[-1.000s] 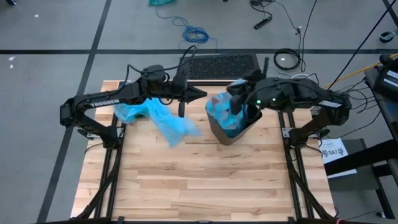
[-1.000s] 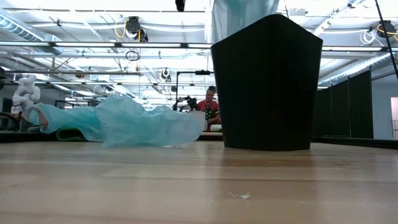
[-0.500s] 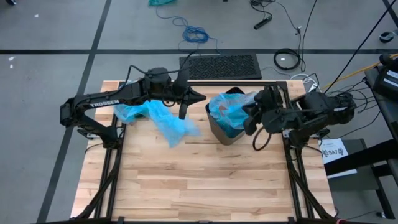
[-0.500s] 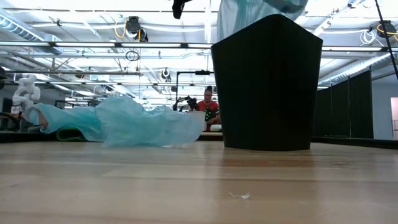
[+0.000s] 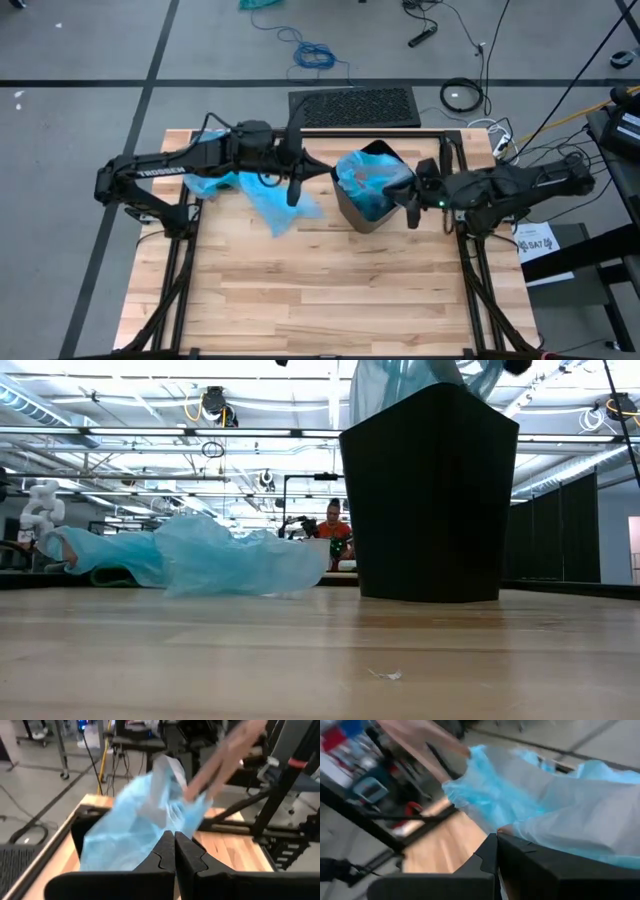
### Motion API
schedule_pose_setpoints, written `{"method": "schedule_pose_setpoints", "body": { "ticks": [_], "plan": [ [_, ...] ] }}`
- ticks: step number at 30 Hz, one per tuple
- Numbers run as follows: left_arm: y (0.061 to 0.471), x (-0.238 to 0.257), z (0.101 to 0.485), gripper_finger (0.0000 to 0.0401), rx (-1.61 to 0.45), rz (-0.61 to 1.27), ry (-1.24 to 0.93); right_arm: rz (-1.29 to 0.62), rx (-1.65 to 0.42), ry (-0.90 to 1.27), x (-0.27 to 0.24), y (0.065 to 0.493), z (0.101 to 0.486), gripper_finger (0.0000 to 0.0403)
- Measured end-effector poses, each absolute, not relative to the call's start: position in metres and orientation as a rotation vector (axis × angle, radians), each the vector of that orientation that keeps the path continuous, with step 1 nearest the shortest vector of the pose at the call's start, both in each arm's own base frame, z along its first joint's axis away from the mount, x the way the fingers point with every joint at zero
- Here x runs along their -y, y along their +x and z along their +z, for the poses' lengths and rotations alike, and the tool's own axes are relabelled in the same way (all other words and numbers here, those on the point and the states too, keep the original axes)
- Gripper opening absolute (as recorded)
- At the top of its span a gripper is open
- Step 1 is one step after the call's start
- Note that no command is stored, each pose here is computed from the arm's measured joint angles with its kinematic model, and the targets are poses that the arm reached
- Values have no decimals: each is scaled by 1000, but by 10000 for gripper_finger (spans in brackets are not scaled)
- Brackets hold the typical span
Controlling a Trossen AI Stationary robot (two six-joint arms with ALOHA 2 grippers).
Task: Place trash/remove bag and relplace
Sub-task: Remove the blue trash bag from the trash bin
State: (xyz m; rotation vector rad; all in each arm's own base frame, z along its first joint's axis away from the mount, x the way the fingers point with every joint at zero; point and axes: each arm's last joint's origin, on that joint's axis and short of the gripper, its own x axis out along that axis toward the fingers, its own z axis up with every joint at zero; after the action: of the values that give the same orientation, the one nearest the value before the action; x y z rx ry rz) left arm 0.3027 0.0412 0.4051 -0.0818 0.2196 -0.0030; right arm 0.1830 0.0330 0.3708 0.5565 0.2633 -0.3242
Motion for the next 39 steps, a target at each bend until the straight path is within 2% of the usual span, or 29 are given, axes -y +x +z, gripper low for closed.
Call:
{"method": "schedule_pose_setpoints", "body": {
  "ticks": [7,10,18,22,32,39],
  "plan": [
    [305,-24,404,0,-231,40,-142,-227,-100,658,-11,173,347,0],
    [308,-21,405,0,-206,55,-137,-156,-85,642,-9,177,349,0],
    [314,-19,408,0,-138,59,-169,-156,75,625,0,185,362,5],
    [315,-19,407,0,-145,66,-182,-99,129,689,0,180,369,31],
    [328,-12,397,0,-163,7,-211,-131,175,776,10,178,372,121],
    [340,-13,393,0,-108,92,-194,-135,171,777,11,184,370,139]
  ]
}}
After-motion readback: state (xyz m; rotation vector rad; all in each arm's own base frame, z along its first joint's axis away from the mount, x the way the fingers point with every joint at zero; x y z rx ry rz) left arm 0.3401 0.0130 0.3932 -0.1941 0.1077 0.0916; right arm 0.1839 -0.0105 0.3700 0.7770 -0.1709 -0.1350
